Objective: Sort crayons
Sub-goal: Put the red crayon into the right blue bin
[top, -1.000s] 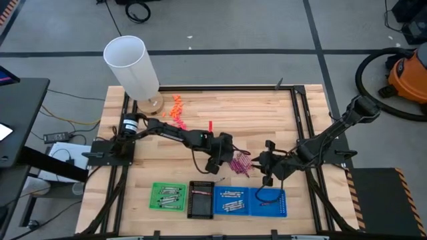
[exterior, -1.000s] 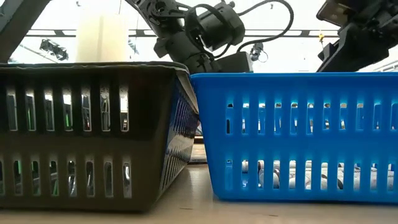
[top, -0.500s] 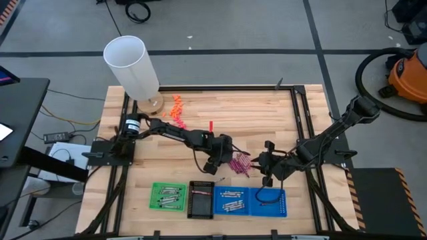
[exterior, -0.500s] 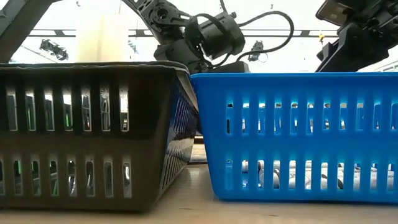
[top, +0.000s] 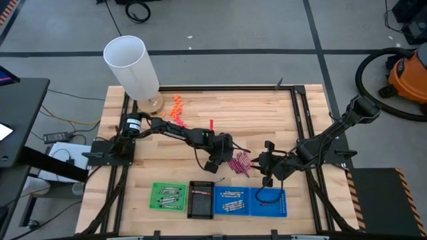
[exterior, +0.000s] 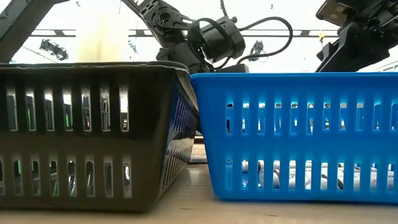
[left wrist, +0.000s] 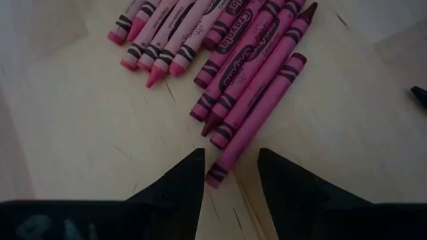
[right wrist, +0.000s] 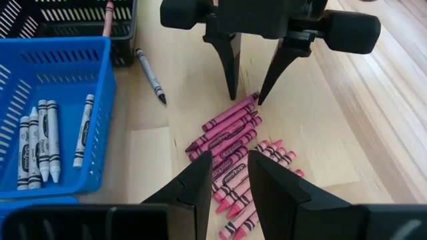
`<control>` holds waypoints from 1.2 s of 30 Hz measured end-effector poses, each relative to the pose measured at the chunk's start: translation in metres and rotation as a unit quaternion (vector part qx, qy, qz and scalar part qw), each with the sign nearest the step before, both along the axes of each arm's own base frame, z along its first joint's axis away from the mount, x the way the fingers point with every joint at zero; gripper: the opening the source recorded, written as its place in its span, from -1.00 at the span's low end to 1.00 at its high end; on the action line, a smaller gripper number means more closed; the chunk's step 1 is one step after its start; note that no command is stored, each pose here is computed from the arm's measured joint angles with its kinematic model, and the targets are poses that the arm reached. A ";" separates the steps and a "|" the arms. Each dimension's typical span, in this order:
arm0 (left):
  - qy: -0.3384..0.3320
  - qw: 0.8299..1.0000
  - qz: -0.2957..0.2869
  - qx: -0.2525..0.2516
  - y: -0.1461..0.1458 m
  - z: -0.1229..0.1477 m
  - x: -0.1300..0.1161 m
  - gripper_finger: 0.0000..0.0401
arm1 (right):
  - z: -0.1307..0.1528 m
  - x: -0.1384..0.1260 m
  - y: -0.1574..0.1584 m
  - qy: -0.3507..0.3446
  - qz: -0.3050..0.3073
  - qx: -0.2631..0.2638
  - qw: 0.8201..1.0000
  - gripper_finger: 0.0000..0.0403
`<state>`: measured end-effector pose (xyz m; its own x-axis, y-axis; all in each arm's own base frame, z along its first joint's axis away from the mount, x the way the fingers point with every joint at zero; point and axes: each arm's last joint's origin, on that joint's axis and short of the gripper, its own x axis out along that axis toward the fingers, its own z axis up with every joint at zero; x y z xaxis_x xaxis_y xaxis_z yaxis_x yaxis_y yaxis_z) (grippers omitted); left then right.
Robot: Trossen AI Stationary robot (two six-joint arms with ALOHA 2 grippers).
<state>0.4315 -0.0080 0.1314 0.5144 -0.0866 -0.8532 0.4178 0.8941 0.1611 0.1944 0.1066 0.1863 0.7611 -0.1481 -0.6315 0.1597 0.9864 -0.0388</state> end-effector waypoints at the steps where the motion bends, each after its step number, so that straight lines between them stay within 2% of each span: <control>1: 0.000 1.000 0.000 0.000 0.000 0.000 0.000 -0.24 | 0.000 0.000 0.000 0.000 0.000 0.000 1.000 -0.47; 8: 0.006 1.000 0.000 0.000 0.000 -0.001 -0.001 -0.31 | 0.000 0.000 0.000 -0.002 -0.002 -0.001 1.000 -0.47; 16: 0.033 0.999 -0.001 -0.002 -0.001 -0.003 -0.005 -0.85 | 0.001 0.001 0.000 -0.011 -0.005 0.001 1.000 -0.47; 18: 0.037 0.999 -0.002 -0.002 -0.002 -0.001 -0.007 -0.93 | 0.001 0.001 0.001 -0.008 -0.001 0.004 1.000 -0.47; 23: 0.048 0.998 -0.028 0.008 -0.006 0.006 -0.011 -0.88 | 0.001 0.001 0.001 0.001 0.014 0.000 1.000 -0.47; 25: 0.073 0.997 -0.030 0.007 -0.005 0.012 -0.018 -0.87 | -0.001 -0.001 -0.004 0.005 -0.015 -0.012 1.000 -0.47; 27: 0.077 0.997 -0.029 0.006 -0.005 0.021 -0.022 -0.88 | -0.005 -0.003 -0.015 0.023 -0.083 -0.016 0.996 -0.47; 30: 0.050 0.999 -0.016 -0.003 -0.005 0.044 -0.024 -0.89 | -0.017 -0.017 -0.043 0.097 -0.226 -0.021 0.969 -0.48; 33: 0.036 0.999 -0.004 -0.010 -0.005 0.051 -0.024 -0.89 | -0.023 -0.032 -0.069 0.169 -0.361 0.008 0.917 -0.48; 34: 0.035 0.999 -0.001 -0.013 -0.006 0.051 -0.024 -0.89 | -0.023 -0.036 -0.075 0.193 -0.386 0.013 0.902 -0.48; 36: 0.023 1.000 0.003 -0.017 -0.007 0.052 -0.022 -0.89 | -0.024 -0.039 -0.083 0.220 -0.409 0.019 0.885 -0.48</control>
<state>0.4096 -0.0155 0.1832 0.4755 -0.1125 -0.8725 0.4182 0.9015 0.1116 0.1551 0.0238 0.1624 0.0880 -0.5080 -0.8569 0.7985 0.5503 -0.2442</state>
